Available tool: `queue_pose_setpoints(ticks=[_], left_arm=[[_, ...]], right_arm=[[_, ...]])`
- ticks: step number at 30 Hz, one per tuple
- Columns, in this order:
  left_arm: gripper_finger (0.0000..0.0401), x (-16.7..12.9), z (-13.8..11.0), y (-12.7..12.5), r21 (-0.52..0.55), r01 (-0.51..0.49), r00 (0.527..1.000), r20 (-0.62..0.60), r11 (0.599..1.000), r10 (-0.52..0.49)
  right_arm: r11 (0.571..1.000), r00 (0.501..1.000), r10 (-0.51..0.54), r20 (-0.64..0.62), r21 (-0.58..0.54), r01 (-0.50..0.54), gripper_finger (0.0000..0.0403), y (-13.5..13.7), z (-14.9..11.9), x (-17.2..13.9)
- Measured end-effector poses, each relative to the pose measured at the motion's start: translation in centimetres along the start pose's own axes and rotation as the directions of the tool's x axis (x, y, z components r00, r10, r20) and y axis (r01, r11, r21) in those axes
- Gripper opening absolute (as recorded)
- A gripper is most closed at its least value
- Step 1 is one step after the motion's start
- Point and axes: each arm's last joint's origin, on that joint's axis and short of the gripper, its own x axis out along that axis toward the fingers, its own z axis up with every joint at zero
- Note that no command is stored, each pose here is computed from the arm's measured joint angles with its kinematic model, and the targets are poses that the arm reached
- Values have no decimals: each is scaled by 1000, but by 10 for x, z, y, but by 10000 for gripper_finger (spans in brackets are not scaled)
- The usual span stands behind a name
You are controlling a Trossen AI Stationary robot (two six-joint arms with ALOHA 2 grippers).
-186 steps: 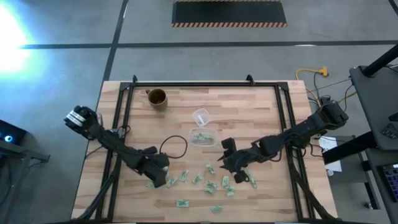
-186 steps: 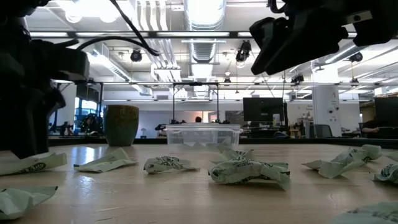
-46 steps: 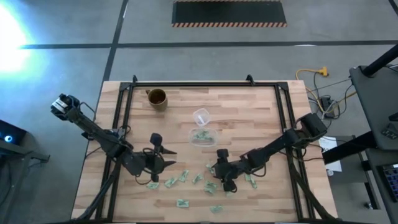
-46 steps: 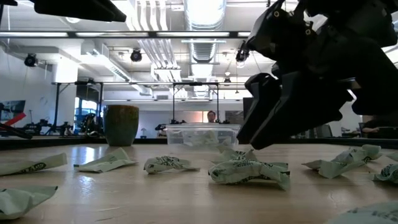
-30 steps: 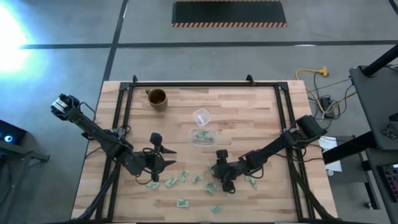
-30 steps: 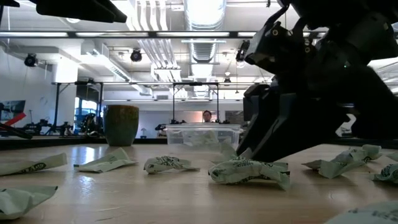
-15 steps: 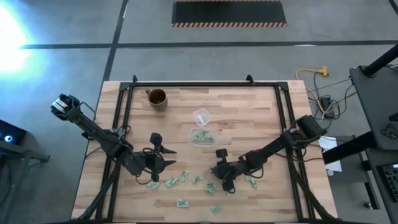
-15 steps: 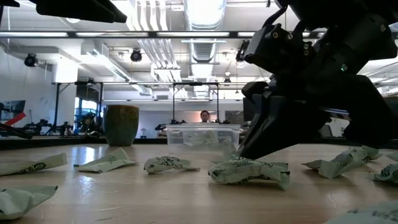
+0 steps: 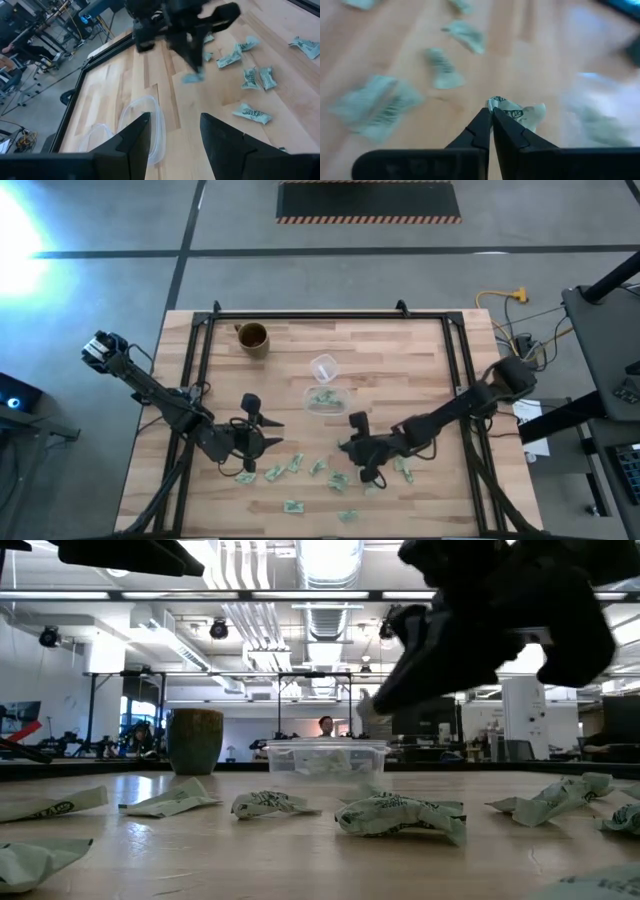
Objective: Pick and place Stevia / Truvia into bins
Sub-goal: Put the stevia packet into the bottom transparent container
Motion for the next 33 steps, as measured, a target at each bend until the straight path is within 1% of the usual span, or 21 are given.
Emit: queue_pose_setpoints(ticks=[4, 11, 12, 15, 17, 19, 33], left_arm=[[155, 0, 0, 0, 0, 0, 1000, 0, 1000, 0], [155, 0, 0, 0, 1, 1, 1000, 1, 1000, -1], [155, 0, 0, 0, 1, 1, 1000, 1, 1000, -1], [155, 0, 0, 0, 1, 1, 1000, 0, 1000, -1], [155, 0, 0, 0, 0, 1, 1000, 1, 1000, -1], [155, 0, 0, 0, 1, 0, 1000, 0, 1000, 0], [155, 0, -1, 0, 0, 0, 1000, 0, 1000, 0]], right_arm=[[986, 986, -165, -16, -29, 164, 9, -21, 4, -9], [962, 962, -269, -58, 27, 270, 9, -67, 1, -1], [962, 961, -269, -65, 39, 272, 9, -73, -1, 0], [972, 973, -218, -74, 73, 223, 9, -87, -4, 5], [976, 978, -193, -74, 86, 199, 9, -92, -6, 7], [976, 978, -192, -76, 93, 199, 9, -95, -7, 7], [976, 978, -193, -85, 90, 200, 9, -97, -10, 8]])
